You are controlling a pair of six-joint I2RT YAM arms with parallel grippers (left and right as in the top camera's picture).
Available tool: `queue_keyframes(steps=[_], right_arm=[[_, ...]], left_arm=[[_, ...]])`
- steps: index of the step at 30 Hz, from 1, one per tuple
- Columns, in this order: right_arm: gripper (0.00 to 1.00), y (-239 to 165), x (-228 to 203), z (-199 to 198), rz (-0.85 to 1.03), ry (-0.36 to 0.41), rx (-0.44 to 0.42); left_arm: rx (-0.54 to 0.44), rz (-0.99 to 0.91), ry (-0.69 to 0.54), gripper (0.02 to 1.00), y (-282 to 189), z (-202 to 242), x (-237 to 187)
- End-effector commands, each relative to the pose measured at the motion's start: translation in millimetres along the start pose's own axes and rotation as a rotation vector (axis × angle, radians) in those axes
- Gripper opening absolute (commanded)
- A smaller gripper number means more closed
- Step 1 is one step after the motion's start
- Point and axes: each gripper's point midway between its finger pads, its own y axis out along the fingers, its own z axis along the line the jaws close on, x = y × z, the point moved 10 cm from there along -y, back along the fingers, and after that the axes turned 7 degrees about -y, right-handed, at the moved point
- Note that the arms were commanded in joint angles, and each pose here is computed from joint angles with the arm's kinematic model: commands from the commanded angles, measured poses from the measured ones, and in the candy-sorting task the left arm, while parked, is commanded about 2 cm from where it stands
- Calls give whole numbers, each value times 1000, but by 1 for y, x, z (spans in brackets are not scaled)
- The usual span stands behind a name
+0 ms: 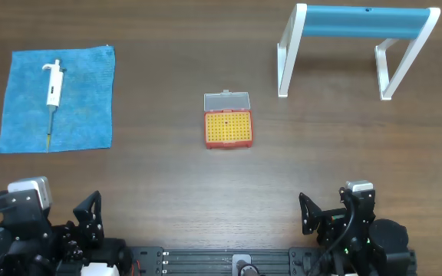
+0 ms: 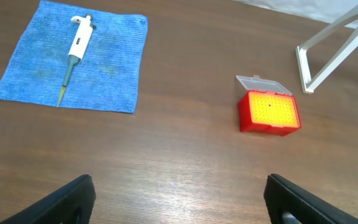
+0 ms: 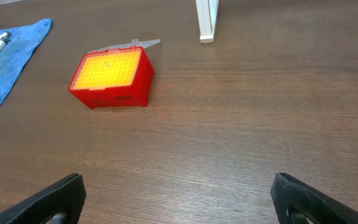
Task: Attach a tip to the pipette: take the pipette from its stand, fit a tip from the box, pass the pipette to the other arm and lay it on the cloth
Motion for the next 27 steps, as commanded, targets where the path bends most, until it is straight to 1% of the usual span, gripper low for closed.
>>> queue_keyframes(steps=[1, 2, 5, 11, 13, 14, 17, 18, 19, 22, 27], right_arm=[[974, 1, 0, 0, 5, 13, 8], [974, 1, 0, 0, 5, 13, 8], [974, 1, 0, 0, 5, 13, 8], [976, 1, 0, 0, 5, 13, 8], [974, 1, 0, 0, 5, 13, 8], [972, 1, 0, 0, 5, 13, 8], [974, 1, 0, 0, 5, 13, 8], [974, 1, 0, 0, 5, 13, 8], [974, 1, 0, 0, 5, 13, 8], [972, 1, 0, 0, 5, 13, 8], [972, 1, 0, 0, 5, 13, 8]], left_arm=[[-61, -65, 10, 882, 2, 1, -7], [-74, -106, 11, 879, 5, 1, -8], [-104, -308, 10, 879, 28, 6, -12], [-253, -757, 10, 879, 104, 14, -25], [-273, -818, 19, 882, 130, 14, -24], [-300, -864, 23, 882, 147, 14, -27], [-334, -954, 25, 882, 173, 20, -39], [-339, -966, 26, 882, 181, 22, -45], [-335, -944, 27, 908, 192, 24, -52], [-308, -840, 30, 923, 204, 27, -60], [-232, -630, 25, 921, 227, 35, -82]])
